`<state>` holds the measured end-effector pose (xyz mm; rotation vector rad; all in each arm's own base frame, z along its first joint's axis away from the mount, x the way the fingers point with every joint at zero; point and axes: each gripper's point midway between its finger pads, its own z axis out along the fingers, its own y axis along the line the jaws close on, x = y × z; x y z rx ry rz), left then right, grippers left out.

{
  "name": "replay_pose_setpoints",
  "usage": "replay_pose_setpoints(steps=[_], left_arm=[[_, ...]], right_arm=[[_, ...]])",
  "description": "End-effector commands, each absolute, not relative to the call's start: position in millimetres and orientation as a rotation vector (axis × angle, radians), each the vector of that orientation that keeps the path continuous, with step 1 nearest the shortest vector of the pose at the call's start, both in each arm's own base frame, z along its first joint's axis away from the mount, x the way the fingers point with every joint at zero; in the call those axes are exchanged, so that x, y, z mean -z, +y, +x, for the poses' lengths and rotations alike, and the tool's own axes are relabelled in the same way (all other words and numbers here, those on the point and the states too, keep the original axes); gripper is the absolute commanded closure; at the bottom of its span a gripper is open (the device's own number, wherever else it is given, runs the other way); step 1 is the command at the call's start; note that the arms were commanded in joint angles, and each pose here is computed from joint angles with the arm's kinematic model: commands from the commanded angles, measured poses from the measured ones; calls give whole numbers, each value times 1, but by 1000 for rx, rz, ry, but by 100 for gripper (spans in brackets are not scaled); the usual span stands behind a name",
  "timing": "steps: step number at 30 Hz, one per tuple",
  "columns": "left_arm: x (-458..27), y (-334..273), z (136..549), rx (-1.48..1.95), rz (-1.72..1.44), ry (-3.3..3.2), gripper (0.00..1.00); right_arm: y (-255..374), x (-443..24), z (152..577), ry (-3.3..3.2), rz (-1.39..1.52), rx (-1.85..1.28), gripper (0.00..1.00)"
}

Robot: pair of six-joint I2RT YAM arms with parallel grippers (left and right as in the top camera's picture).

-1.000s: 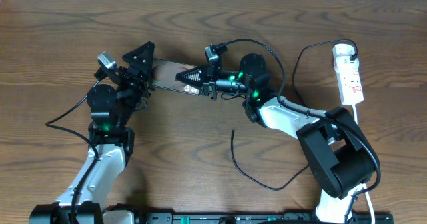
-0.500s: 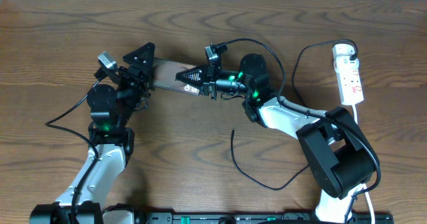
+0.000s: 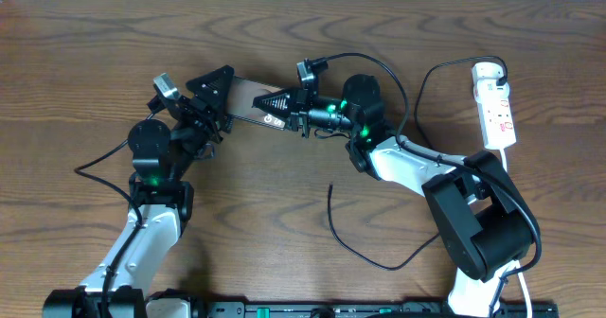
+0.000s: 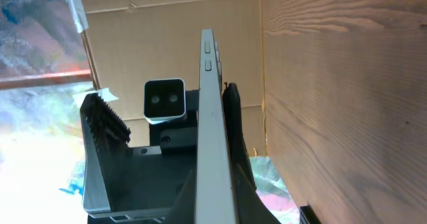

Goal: Plug charger to phone and switch on socket
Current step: 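Hold the phone horizontally between both grippers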

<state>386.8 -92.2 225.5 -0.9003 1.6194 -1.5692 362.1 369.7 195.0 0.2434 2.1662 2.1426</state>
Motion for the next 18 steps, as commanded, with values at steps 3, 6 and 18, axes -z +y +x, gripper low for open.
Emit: replay_pose_setpoints(steps=[3, 6, 18], left_arm=[[-240, -100, 383, 1612, -840, 1612, 28], [-240, -97, 385, 1598, -853, 1599, 42], [-240, -93, 388, 1577, -868, 1581, 69]], right_arm=[[367, -197, 374, 2122, 278, -2087, 98], [369, -197, 372, 2128, 268, -2093, 98], [379, -196, 360, 2153, 234, -2112, 98]])
